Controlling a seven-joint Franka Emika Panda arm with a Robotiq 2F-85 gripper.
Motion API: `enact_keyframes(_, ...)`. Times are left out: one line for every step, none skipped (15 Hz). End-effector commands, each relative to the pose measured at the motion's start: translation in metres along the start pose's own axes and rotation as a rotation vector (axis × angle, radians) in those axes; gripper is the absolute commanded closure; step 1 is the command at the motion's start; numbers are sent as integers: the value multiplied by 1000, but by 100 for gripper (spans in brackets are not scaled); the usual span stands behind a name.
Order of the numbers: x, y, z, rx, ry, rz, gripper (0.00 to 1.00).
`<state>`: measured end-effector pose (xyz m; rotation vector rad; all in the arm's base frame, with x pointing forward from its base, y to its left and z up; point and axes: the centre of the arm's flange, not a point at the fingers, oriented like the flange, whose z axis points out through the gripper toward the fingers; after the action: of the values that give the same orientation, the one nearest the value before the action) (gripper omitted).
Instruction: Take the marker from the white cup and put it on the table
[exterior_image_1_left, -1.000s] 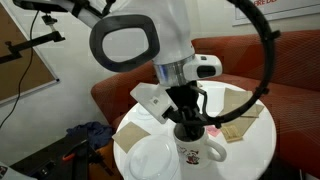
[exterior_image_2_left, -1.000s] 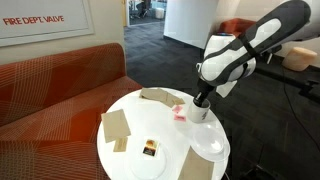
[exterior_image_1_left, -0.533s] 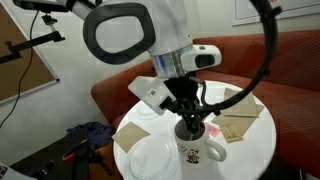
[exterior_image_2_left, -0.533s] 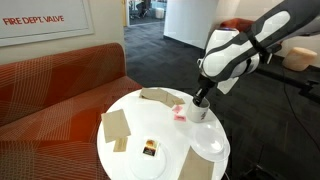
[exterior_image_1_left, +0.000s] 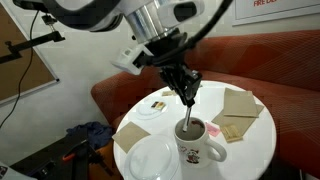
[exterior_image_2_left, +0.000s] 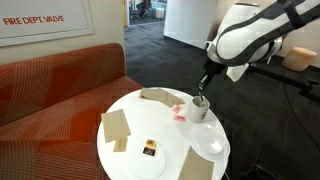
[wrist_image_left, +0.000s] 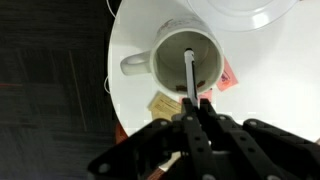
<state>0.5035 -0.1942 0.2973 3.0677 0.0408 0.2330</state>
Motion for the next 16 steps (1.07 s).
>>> enact_keyframes(-7,-13,-55,-22,61,2,97)
enact_keyframes(-4,-16,-65,-28,76,-2,97)
enact_keyframes(2,-19,-75,-35,84,-4,97)
enact_keyframes(7,-23,-83,-38,91,-13,97)
enact_keyframes(13,-26,-89,-43,94,-10,97)
enact_keyframes(18,-31,-94,-42,94,-9,97)
enact_keyframes(24,-36,-99,-43,91,-2,97)
enact_keyframes(29,-42,-102,-42,88,-2,97)
enact_keyframes(34,-47,-105,-43,89,4,97)
enact_keyframes(41,-52,-106,-49,83,12,97)
enact_keyframes(48,-58,-108,-58,73,19,97)
enact_keyframes(54,-63,-108,-68,66,21,97)
enact_keyframes(60,-69,-110,-75,58,24,97)
enact_keyframes(66,-75,-110,-81,46,19,97)
enact_keyframes(71,-80,-109,-91,33,20,97)
enact_keyframes(77,-86,-107,-89,18,12,97)
